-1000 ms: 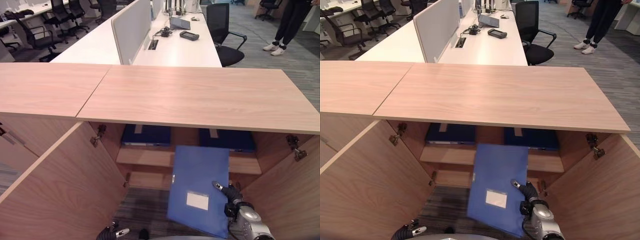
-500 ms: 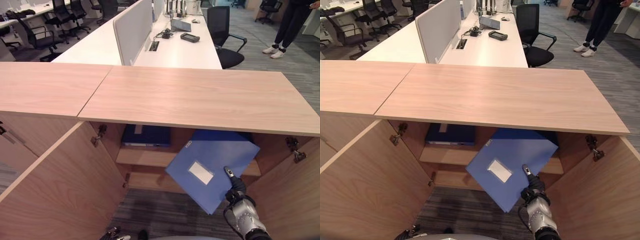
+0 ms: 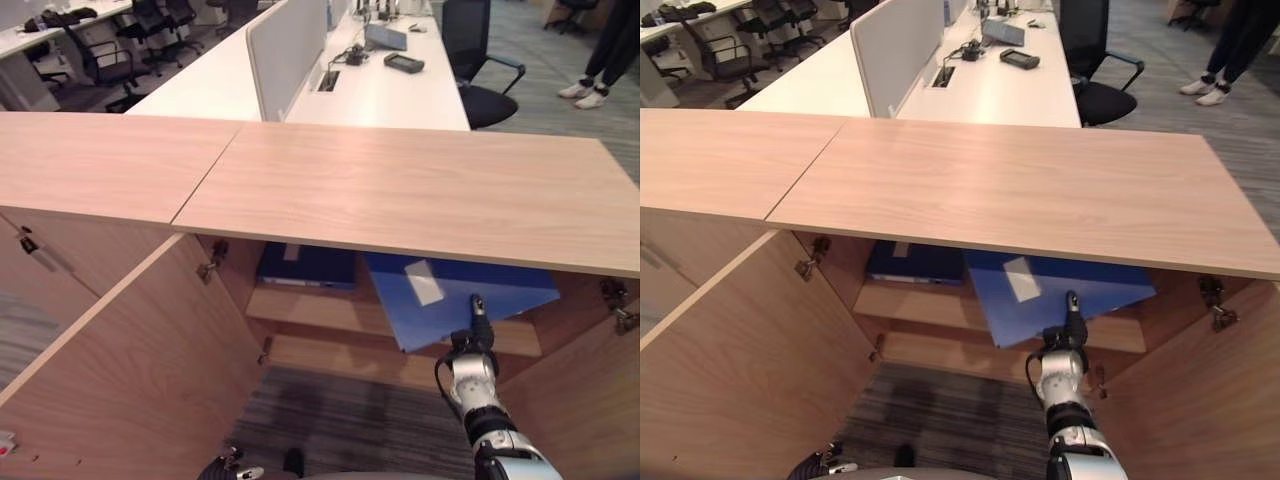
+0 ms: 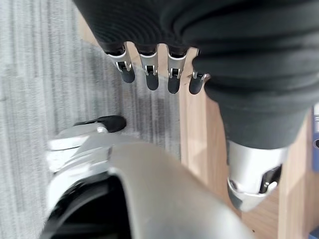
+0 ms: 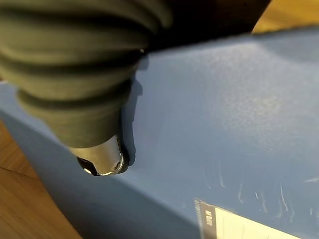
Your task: Put the empty folder in the office cabinet
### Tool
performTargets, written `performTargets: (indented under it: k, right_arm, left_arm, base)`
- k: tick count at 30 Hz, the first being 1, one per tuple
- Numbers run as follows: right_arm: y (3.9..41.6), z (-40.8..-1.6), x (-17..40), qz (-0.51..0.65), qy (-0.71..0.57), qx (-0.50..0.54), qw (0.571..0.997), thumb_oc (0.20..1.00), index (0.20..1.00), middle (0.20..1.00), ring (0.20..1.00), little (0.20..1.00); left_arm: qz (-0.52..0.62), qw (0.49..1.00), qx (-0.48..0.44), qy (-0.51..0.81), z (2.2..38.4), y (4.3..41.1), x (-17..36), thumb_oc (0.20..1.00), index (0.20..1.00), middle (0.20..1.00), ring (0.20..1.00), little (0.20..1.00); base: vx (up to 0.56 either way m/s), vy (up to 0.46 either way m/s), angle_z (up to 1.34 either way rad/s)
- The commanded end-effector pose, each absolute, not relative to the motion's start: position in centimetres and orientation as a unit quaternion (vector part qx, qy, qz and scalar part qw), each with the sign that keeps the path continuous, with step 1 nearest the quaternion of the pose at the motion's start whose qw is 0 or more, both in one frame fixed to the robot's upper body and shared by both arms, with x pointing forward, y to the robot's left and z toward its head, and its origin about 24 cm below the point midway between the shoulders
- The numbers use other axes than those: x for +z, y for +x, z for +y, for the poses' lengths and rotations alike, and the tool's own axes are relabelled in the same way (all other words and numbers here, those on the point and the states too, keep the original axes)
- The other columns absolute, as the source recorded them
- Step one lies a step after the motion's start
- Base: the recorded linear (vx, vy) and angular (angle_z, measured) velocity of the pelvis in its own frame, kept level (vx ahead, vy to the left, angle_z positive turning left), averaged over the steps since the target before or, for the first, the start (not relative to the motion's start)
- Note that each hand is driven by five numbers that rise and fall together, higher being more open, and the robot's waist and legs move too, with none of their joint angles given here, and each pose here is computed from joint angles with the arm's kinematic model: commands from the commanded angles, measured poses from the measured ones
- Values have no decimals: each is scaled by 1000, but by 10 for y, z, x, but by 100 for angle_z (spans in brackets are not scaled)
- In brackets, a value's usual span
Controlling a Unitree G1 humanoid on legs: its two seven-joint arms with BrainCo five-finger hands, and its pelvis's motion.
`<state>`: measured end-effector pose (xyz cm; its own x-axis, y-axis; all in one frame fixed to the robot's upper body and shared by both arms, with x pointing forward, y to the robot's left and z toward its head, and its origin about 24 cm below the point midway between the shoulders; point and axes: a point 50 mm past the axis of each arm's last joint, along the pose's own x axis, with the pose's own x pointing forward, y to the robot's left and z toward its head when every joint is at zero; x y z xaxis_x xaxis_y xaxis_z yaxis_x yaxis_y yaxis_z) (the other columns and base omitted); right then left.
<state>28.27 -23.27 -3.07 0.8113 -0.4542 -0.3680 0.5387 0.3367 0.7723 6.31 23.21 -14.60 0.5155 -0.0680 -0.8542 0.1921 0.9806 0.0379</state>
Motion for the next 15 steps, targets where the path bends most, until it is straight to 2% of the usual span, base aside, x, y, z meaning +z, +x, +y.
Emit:
performTargets:
  k: [1,4,6,9,12,15]
  right_arm:
    - [331,-254,34,-70,522,-300,795,200,200,200,200,200]
    - [341,-285,59,-99,515,-323,788,200,200,200,200,200]
    - [338,-318,76,-126,511,-355,773,200,200,200,200,200]
    - [332,-349,95,-156,505,-383,757,200,200,200,200,200]
    - [328,-366,109,-179,507,-398,744,200,200,200,200,200]
    - [332,-366,118,-183,505,-389,748,200,200,200,200,200]
  left_arm:
    - [396,913,-72,67,239,118,-124,1000,1000,1000,1000,1000]
    - [389,915,-89,63,232,115,-123,1000,1000,1000,1000,1000]
    - [389,913,-100,68,233,114,-122,1000,1000,1000,1000,1000]
    - [389,909,-127,77,229,112,-122,1000,1000,1000,1000,1000]
    - [388,906,-146,87,228,112,-120,1000,1000,1000,1000,1000]
    - [380,910,-144,88,227,119,-118,1000,1000,1000,1000,1000]
  base:
    - [-66,18,26]
    - [-66,17,21]
    - [-20,43,27]
    - [1,39,48]
    - [23,40,24]
    - [4,99,7]
